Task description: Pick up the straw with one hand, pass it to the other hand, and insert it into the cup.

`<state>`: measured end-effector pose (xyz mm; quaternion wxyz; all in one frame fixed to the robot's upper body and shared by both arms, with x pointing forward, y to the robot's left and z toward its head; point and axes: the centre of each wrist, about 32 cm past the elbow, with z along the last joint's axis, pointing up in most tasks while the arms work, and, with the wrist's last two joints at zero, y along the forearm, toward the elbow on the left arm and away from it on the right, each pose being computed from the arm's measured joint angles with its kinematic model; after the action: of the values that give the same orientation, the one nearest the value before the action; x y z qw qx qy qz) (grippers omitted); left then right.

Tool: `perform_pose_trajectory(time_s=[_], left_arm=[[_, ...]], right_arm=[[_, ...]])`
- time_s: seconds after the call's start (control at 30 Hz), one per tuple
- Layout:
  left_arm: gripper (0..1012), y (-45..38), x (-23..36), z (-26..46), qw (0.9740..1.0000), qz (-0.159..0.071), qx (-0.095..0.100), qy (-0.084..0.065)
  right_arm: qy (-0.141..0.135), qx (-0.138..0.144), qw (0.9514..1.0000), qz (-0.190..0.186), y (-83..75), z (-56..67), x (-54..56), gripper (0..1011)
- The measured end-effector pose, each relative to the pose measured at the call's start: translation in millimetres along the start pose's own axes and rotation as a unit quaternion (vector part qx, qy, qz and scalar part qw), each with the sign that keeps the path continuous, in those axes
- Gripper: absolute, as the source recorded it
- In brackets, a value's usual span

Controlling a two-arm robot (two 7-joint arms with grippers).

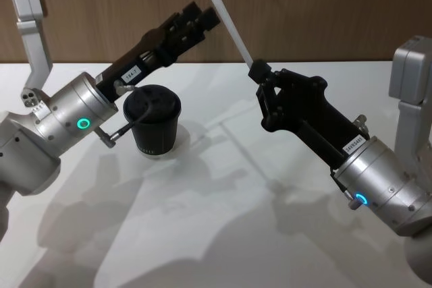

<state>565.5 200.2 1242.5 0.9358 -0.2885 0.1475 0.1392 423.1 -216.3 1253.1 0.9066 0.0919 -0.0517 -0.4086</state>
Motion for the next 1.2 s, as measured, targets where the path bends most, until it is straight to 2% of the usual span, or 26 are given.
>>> perform_pose_trajectory(time_s=[0.53, 1.2], left_arm=[[1003, -14.7, 9.4, -5.9, 0.9997, -0.012, -0.006, 0.021], [1003, -27.9, 14.2, -8.8, 0.9990, -0.027, -0.004, 0.035]], right_arm=[[0.000, 0.000, 1.0000, 0.000, 0.0, 0.0, 0.0, 0], [0.000, 0.000, 1.0000, 0.000, 0.0, 0.0, 0.0, 0]])
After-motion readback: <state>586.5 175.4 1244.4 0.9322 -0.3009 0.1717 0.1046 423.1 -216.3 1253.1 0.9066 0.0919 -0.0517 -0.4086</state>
